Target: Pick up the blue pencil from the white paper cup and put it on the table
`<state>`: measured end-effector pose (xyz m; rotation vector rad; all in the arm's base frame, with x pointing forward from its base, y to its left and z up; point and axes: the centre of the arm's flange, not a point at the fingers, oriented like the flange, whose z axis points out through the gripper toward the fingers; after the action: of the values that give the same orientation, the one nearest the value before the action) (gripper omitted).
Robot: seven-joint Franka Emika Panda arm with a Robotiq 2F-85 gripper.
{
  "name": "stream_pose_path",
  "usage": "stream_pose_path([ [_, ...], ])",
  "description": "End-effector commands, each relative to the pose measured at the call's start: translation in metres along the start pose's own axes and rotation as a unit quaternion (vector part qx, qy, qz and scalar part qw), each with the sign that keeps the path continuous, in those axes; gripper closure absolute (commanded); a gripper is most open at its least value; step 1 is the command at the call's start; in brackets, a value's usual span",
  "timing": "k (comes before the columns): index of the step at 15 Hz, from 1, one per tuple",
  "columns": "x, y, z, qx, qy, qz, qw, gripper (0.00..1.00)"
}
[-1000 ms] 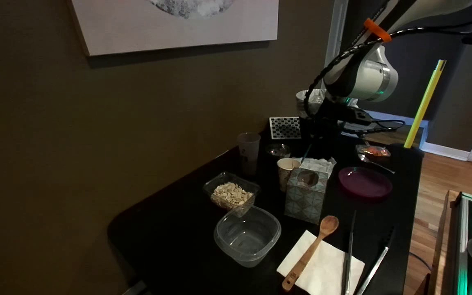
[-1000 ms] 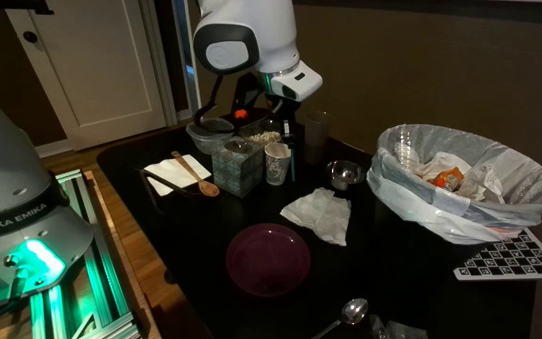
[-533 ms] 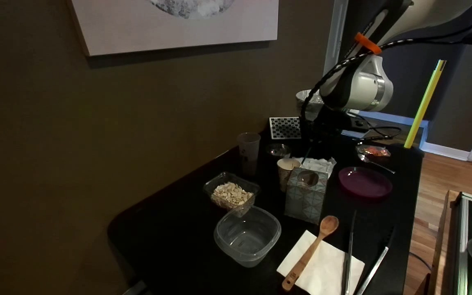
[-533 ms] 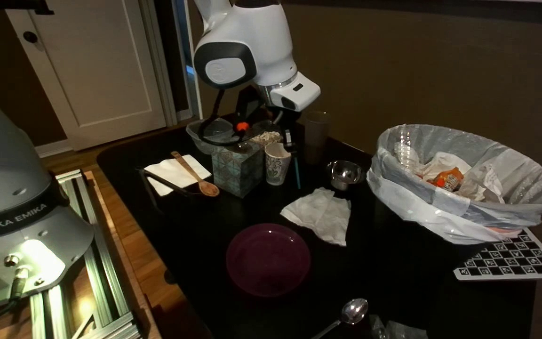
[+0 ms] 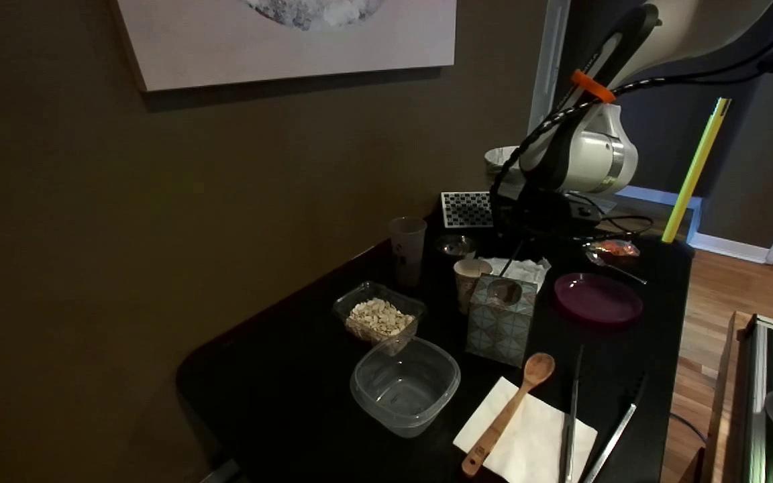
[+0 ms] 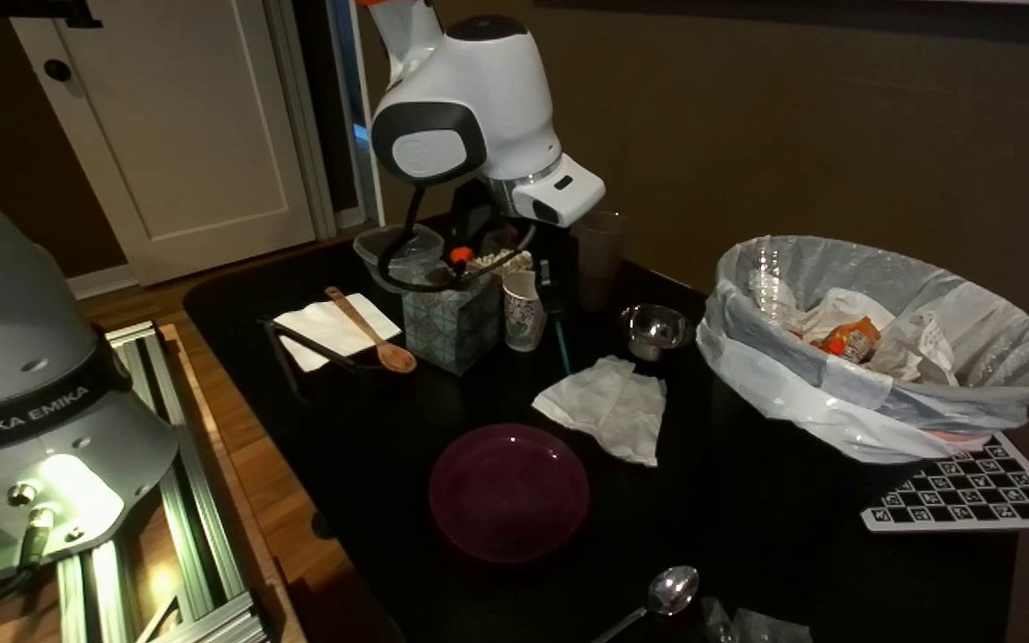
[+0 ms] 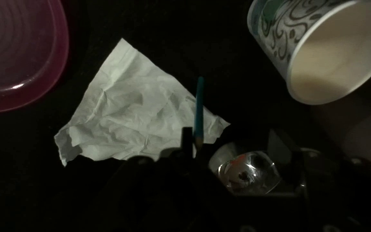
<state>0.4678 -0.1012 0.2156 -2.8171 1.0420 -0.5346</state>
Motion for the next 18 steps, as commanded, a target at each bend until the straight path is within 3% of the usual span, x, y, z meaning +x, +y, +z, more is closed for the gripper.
stream_pose_path([
  [1, -0.002, 0.005, 0.013, 0.001, 0.001, -0.002, 1.0000, 0.05],
  [3, -0.003, 0.006, 0.015, 0.001, -0.002, -0.002, 1.0000, 0.00],
  [9, 0.001, 0.008, 0.010, -0.001, -0.001, 0.004, 1.0000, 0.01],
  [18, 0.044, 0.017, -0.051, -0.016, 0.044, 0.025, 0.9986, 0.00],
])
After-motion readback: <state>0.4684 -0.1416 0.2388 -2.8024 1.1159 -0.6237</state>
